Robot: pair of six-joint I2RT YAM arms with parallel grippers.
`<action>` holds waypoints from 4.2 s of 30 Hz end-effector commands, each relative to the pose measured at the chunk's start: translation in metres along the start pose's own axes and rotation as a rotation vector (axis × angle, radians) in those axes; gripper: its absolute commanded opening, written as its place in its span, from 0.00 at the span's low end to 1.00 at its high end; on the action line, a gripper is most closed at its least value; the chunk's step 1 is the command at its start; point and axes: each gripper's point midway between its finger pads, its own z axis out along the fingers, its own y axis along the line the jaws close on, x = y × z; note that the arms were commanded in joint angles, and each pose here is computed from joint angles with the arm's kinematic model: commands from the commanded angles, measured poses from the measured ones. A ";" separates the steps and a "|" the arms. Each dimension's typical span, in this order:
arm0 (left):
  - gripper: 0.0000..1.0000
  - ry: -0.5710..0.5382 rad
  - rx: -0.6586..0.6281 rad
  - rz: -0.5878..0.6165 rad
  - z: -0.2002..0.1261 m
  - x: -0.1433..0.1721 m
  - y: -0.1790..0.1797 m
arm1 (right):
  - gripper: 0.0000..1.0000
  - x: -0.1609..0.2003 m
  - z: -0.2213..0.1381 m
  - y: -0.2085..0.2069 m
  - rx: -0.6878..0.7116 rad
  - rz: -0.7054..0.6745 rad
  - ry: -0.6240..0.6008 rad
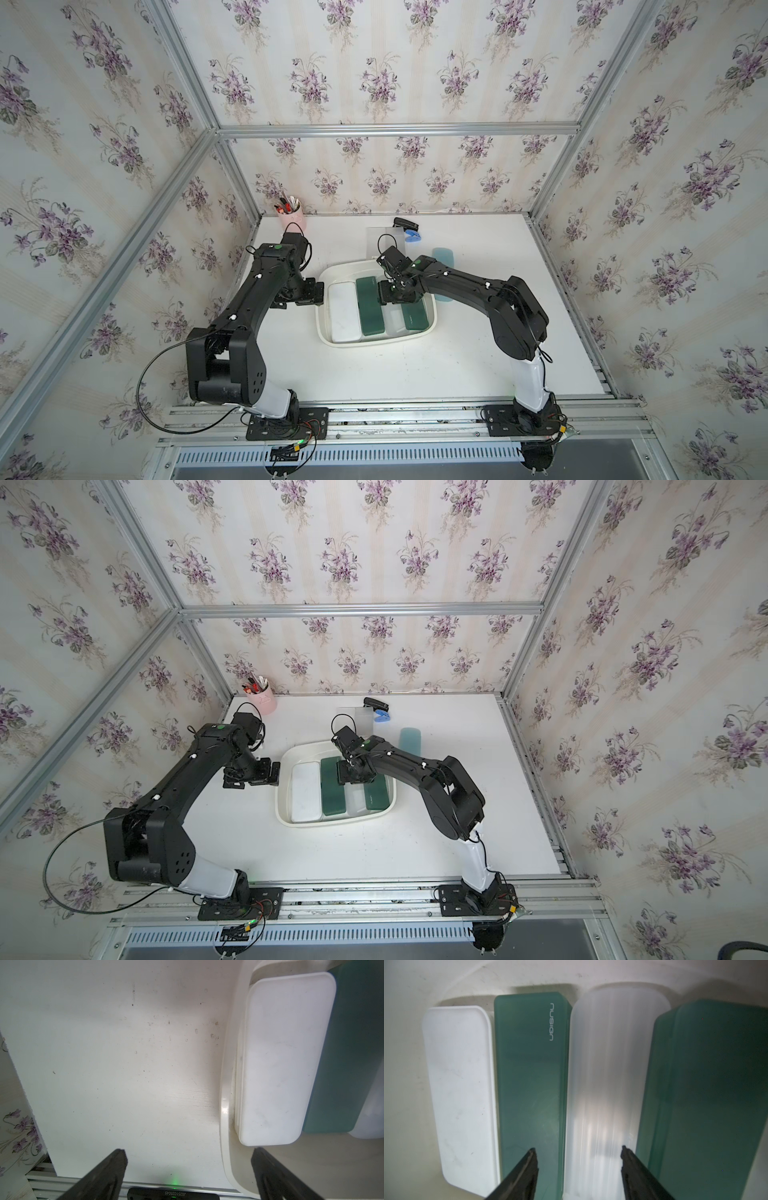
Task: Put the pencil case into the storage box
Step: Adjust the pencil case in the storage box.
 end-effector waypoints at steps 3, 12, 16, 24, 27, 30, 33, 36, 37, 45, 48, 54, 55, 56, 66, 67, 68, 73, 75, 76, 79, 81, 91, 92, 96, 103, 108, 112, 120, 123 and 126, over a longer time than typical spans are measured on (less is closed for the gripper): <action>0.99 0.008 0.003 0.010 0.002 0.001 0.000 | 0.73 0.006 0.012 -0.015 0.087 0.000 0.048; 0.99 0.012 0.000 0.015 0.008 0.003 0.001 | 0.74 0.026 0.028 -0.008 0.096 -0.010 0.106; 0.99 0.008 0.001 0.012 0.007 0.003 0.002 | 0.74 0.032 0.036 0.008 0.021 -0.008 0.128; 0.99 0.002 -0.006 0.009 0.004 0.004 0.007 | 0.74 0.005 0.001 0.026 -0.061 -0.034 0.012; 0.99 0.008 -0.004 0.004 0.006 0.005 0.007 | 0.74 -0.002 -0.011 0.022 -0.063 -0.023 -0.002; 0.99 0.011 -0.001 0.002 0.007 0.004 0.006 | 0.74 -0.002 -0.010 0.011 -0.047 -0.007 0.005; 0.99 0.012 0.000 0.004 0.009 0.002 0.006 | 0.74 0.000 -0.005 -0.001 -0.028 0.006 0.013; 0.99 0.015 -0.003 0.007 0.010 0.002 0.006 | 0.74 0.004 0.003 -0.011 -0.029 0.021 0.021; 0.99 0.013 -0.003 0.007 0.010 0.002 0.006 | 0.73 0.006 0.005 -0.013 -0.031 0.024 0.024; 0.99 0.012 -0.006 0.011 0.009 -0.002 0.007 | 0.73 0.006 0.012 -0.021 -0.027 0.038 0.021; 0.99 0.011 -0.006 0.011 0.009 -0.003 0.008 | 0.73 -0.010 -0.008 -0.010 -0.061 0.029 -0.032; 0.99 0.014 -0.003 0.011 0.010 -0.004 0.007 | 0.73 -0.021 -0.036 -0.008 -0.053 0.026 -0.061; 0.99 0.017 -0.001 0.009 0.011 -0.004 0.007 | 0.73 -0.018 -0.032 -0.009 -0.054 0.027 -0.051; 0.99 0.020 0.000 0.009 0.012 -0.004 0.007 | 0.73 -0.015 -0.029 -0.009 -0.059 0.027 -0.046; 0.99 0.023 -0.007 0.015 0.013 -0.006 0.010 | 0.73 0.001 0.013 -0.041 -0.088 0.103 -0.012; 0.99 0.021 -0.006 0.016 0.012 -0.006 0.010 | 0.73 0.001 0.014 -0.044 -0.095 0.111 -0.015; 0.99 0.023 -0.007 0.016 0.012 -0.006 0.010 | 0.73 0.001 0.016 -0.048 -0.095 0.116 -0.016; 0.99 0.020 -0.007 0.012 0.011 -0.007 0.011 | 0.72 0.001 0.020 -0.057 -0.094 0.111 -0.008; 0.99 0.018 -0.006 0.011 0.010 -0.007 0.011 | 0.72 -0.003 0.013 -0.053 -0.104 0.099 -0.025; 0.99 0.015 -0.007 0.010 0.009 -0.008 0.011 | 0.72 -0.007 0.007 -0.051 -0.110 0.096 -0.043; 0.99 0.014 -0.006 0.008 0.007 -0.008 0.012 | 0.72 -0.023 -0.018 -0.046 -0.102 0.088 -0.091; 0.99 0.008 -0.004 0.004 0.004 -0.008 0.011 | 0.72 -0.032 -0.036 -0.044 -0.087 0.082 -0.111; 0.99 -0.020 0.041 -0.005 -0.015 -0.013 0.001 | 0.74 -0.028 -0.065 -0.084 0.184 0.032 -0.069; 0.99 -0.019 0.049 -0.004 -0.018 -0.013 -0.001 | 0.75 -0.026 -0.065 -0.088 0.206 0.028 -0.065; 0.99 -0.027 0.066 -0.004 -0.026 -0.014 -0.007 | 0.80 -0.020 -0.060 -0.102 0.284 0.004 -0.028; 0.99 -0.015 0.079 0.012 -0.023 -0.013 -0.020 | 0.85 -0.009 -0.038 -0.109 0.307 -0.040 0.040; 0.99 -0.009 0.079 0.013 -0.021 -0.011 -0.023 | 0.88 -0.006 -0.022 -0.108 0.297 -0.063 0.076; 0.99 -0.009 0.071 0.017 -0.021 -0.010 -0.021 | 0.89 -0.002 -0.012 -0.111 0.301 -0.073 0.102; 0.99 -0.010 0.068 0.018 -0.020 -0.009 -0.021 | 0.83 0.000 -0.002 -0.117 0.315 -0.068 0.106; 0.99 -0.007 0.066 0.022 -0.019 -0.008 -0.020 | 0.82 0.000 -0.002 -0.120 0.323 -0.064 0.108; 0.99 -0.006 0.066 0.027 -0.019 -0.007 -0.020 | 0.83 -0.004 -0.009 -0.119 0.330 -0.062 0.090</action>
